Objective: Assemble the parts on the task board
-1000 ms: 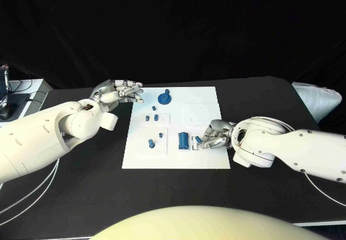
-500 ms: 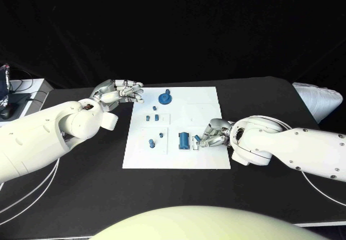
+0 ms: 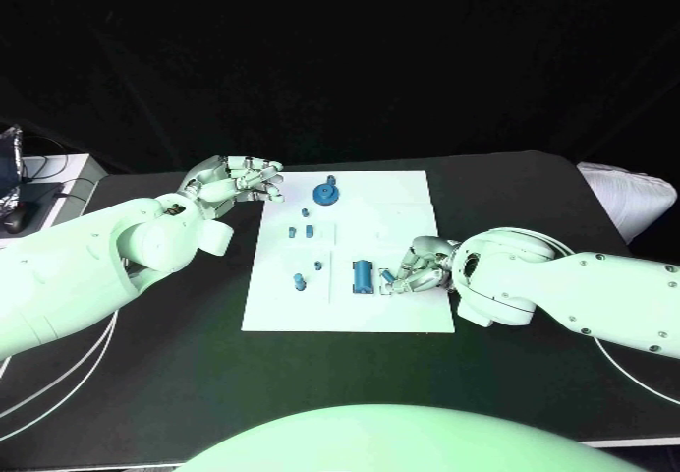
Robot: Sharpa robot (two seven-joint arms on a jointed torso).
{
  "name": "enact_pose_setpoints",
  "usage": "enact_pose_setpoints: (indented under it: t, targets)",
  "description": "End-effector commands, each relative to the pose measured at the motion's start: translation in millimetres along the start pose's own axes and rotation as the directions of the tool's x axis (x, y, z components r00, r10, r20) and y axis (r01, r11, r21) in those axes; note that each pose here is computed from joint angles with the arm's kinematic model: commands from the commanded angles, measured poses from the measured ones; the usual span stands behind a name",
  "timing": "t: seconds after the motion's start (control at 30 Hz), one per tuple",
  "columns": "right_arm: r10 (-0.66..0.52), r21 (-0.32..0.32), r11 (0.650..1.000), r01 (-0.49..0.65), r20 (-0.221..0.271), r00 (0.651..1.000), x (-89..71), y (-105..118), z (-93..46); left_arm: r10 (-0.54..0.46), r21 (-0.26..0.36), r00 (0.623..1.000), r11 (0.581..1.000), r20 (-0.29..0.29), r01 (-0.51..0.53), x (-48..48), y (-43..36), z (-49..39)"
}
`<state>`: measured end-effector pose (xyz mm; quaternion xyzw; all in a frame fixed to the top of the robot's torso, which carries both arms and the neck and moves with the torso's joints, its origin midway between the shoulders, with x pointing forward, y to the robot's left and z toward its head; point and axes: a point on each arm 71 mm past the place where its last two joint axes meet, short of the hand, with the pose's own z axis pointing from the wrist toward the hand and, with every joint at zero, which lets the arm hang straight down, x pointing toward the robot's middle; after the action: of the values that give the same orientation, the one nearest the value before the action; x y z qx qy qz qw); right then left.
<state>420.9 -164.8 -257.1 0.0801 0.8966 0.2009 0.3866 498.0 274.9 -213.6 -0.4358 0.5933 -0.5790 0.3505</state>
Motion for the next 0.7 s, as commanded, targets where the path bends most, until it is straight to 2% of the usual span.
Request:
enact_pose_setpoints:
  t: [0.03,0.27,0.7]
  targets:
    - [-0.021,-0.008,1.000,0.021,-0.020,1.000,2.9,2.0,-0.6,-0.009,0.005,1.000,1.000,-0.014,0.009,2.2,-0.6,0.2]
    - [-0.013,-0.010,1.000,0.013,0.027,1.000,-0.5,1.9,-0.8,-0.009,0.004,1.000,1.000,-0.013,0.009,1.8,-0.6,0.0]
    - [0.004,-0.020,1.000,-0.003,0.051,0.999,-1.0,4.5,-2.0,-0.008,0.004,1.000,1.000,-0.012,0.008,1.3,-0.7,-0.3]
